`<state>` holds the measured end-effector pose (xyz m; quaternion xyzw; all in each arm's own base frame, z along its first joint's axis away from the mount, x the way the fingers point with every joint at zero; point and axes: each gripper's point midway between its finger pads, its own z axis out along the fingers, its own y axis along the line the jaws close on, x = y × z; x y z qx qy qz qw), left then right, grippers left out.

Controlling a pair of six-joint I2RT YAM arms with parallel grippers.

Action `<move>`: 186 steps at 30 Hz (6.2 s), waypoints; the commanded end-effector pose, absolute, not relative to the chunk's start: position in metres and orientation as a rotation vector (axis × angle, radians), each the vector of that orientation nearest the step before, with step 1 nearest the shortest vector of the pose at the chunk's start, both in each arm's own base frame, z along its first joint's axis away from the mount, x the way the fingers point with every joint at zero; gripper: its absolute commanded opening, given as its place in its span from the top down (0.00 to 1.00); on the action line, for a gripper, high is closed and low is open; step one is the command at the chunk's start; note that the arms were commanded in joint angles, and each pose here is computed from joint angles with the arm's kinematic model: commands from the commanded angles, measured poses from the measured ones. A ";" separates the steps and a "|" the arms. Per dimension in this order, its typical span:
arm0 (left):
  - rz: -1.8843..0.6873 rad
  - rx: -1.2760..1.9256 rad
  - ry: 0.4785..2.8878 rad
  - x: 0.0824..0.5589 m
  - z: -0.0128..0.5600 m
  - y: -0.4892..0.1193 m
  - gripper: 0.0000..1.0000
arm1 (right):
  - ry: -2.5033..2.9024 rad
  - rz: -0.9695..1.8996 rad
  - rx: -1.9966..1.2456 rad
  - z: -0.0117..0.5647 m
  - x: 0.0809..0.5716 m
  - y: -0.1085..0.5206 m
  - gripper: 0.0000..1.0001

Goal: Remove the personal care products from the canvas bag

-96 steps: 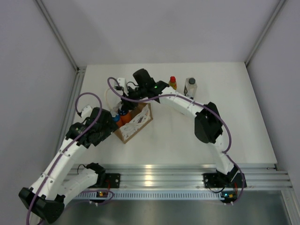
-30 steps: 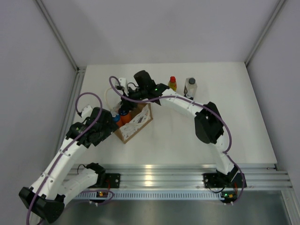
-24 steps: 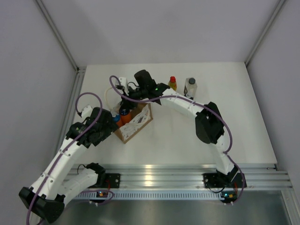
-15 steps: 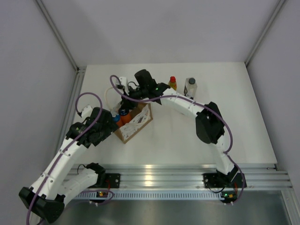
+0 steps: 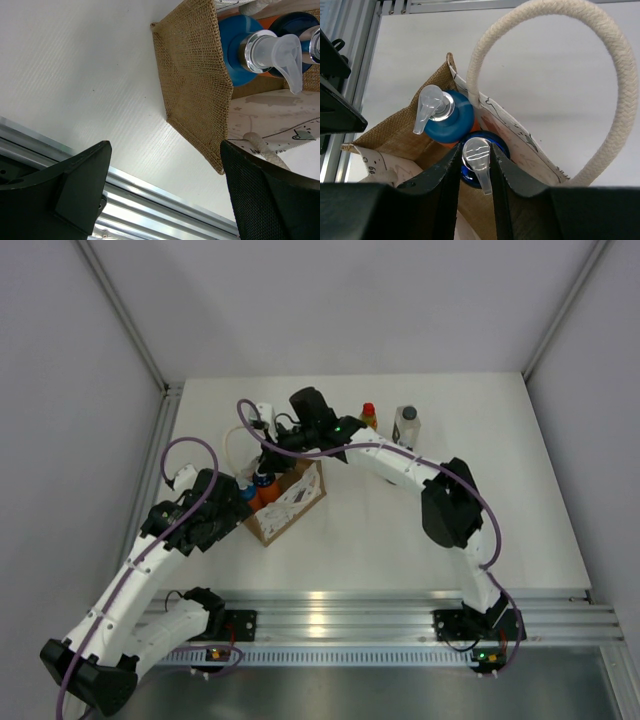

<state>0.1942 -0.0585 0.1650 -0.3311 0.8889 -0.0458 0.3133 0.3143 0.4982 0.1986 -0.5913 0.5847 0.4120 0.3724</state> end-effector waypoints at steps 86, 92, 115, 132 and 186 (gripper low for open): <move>-0.132 -0.890 2.278 0.200 0.172 -0.054 0.05 | 1.414 0.872 -1.193 0.328 0.317 0.500 1.00; -0.127 -0.890 2.280 0.201 0.171 -0.054 0.04 | 1.403 0.864 -1.133 0.353 0.314 0.492 1.00; -0.128 -0.878 2.295 0.199 0.168 -0.055 0.05 | 1.423 0.733 -0.766 0.469 0.328 0.419 1.00; -0.121 -0.871 2.286 0.201 0.172 -0.054 0.04 | 1.615 0.620 -0.392 0.440 0.388 0.312 1.00; -0.116 -0.861 2.113 0.208 0.233 -0.035 0.04 | 1.696 0.795 -0.679 0.324 0.327 0.350 0.57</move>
